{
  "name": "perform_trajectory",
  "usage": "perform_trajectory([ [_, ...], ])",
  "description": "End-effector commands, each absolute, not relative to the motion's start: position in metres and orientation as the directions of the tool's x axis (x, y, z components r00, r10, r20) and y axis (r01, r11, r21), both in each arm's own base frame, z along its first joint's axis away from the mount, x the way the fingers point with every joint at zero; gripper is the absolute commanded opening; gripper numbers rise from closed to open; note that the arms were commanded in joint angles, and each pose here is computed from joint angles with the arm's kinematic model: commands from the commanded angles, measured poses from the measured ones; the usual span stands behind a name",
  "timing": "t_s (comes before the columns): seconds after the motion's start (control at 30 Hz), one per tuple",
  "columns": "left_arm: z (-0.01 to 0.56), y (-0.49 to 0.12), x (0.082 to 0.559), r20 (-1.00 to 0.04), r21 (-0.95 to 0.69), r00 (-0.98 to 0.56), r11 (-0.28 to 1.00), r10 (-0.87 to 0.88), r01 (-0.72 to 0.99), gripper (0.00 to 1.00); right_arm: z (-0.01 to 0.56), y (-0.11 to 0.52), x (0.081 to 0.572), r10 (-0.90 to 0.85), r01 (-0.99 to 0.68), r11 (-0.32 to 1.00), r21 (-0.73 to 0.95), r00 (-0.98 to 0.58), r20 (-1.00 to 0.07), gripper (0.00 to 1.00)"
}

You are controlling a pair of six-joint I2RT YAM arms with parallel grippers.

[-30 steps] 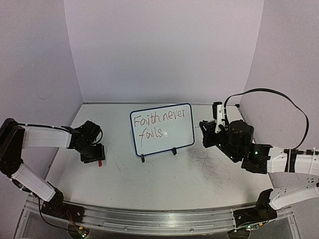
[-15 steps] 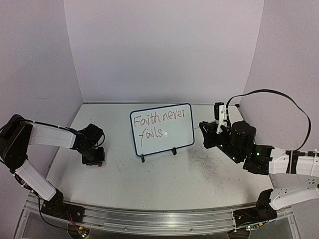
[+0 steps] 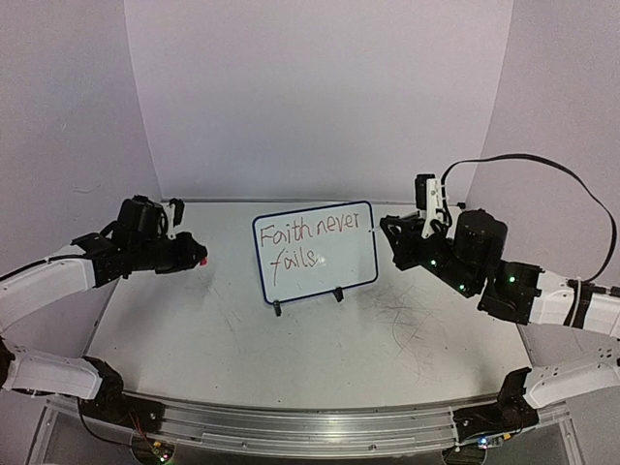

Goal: Write a sentence on the whiteboard
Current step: Pick up the pen cap from the corner of the board, then insert the whiteboard marker without the cap into the pen cap.

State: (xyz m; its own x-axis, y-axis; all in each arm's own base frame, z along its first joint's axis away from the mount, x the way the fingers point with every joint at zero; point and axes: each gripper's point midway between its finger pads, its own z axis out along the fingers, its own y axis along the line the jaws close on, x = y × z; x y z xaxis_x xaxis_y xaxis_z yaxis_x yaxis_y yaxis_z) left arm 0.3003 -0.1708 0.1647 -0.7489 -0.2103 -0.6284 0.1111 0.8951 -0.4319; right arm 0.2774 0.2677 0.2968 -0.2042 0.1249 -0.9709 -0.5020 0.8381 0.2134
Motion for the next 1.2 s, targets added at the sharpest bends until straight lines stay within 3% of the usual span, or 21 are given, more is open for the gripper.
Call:
perform_trajectory([
  [0.0,0.289,-0.243,0.290,-0.843,-0.472,-0.520,0.650,-0.136,0.595,0.07,0.332,0.301,0.267,0.140,-0.632,0.726,0.271,-0.250,-0.958,0.00],
  [0.1,0.316,-0.291,0.260,-0.942,-0.288,-0.335,0.559,-0.019,0.777,0.07,0.338,0.323,0.258,0.111,-0.695,0.650,0.307,-0.313,-0.943,0.00],
  [0.2,0.311,-0.319,0.248,-0.983,-0.055,-0.145,0.573,0.112,0.817,0.06,0.345,0.342,0.251,0.069,-0.732,0.587,0.346,-0.381,-0.922,0.00],
  [0.3,0.300,-0.335,0.241,-0.978,0.137,0.022,0.553,0.209,0.821,0.05,0.352,0.353,0.244,0.063,-0.753,0.532,0.388,-0.422,-0.904,0.00],
  [0.47,0.275,-0.357,0.228,-0.926,0.314,0.165,0.448,0.340,0.837,0.04,0.349,0.363,0.241,0.042,-0.748,0.516,0.417,-0.464,-0.885,0.00],
  [1.17,0.270,-0.360,0.216,-0.917,0.333,0.196,0.400,0.347,0.854,0.01,0.331,0.406,0.239,-0.039,-0.755,0.524,0.395,-0.484,-0.874,0.00],
])
